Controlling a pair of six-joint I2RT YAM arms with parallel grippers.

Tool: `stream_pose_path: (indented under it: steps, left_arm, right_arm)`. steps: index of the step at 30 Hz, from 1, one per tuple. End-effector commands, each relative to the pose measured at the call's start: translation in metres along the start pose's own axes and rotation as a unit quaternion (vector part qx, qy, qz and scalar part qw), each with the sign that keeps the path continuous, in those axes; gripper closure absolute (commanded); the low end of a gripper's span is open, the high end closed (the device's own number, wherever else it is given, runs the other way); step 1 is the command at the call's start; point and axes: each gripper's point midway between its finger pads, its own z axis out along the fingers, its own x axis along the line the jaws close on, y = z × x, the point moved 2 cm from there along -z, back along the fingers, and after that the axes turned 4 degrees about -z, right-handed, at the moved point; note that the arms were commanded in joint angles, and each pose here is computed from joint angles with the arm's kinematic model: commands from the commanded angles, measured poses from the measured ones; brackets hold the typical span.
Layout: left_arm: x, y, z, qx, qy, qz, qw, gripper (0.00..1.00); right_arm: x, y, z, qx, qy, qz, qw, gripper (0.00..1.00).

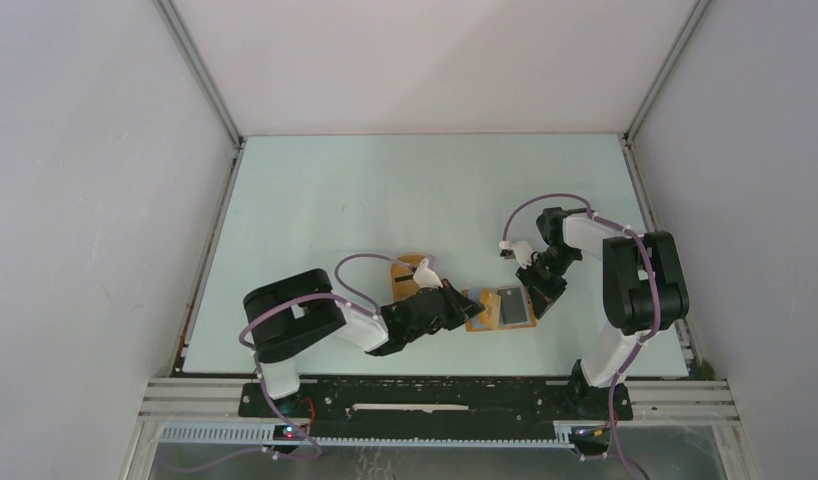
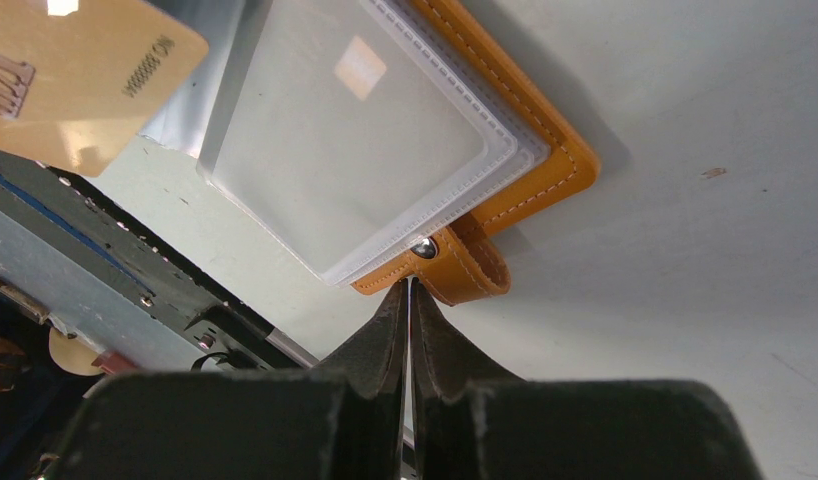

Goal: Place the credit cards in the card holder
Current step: Insert the credit card into the card holder.

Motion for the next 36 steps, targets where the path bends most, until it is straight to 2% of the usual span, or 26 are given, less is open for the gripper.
stream_pose_path:
  steps: [1,36]
  left_arm:
    - [-0.024,0.003,0.010,-0.008,-0.036,0.004,0.999,1.00]
    - [-0.004,0.000,0.022,-0.003,0.008,-0.005,1.000,1.00]
  right_arm:
    - [0.004,0.000,0.000,0.002,0.007,-0.008,1.000,0.91]
    - [0.004,0.000,0.000,0.002,0.007,-0.008,1.000,0.91]
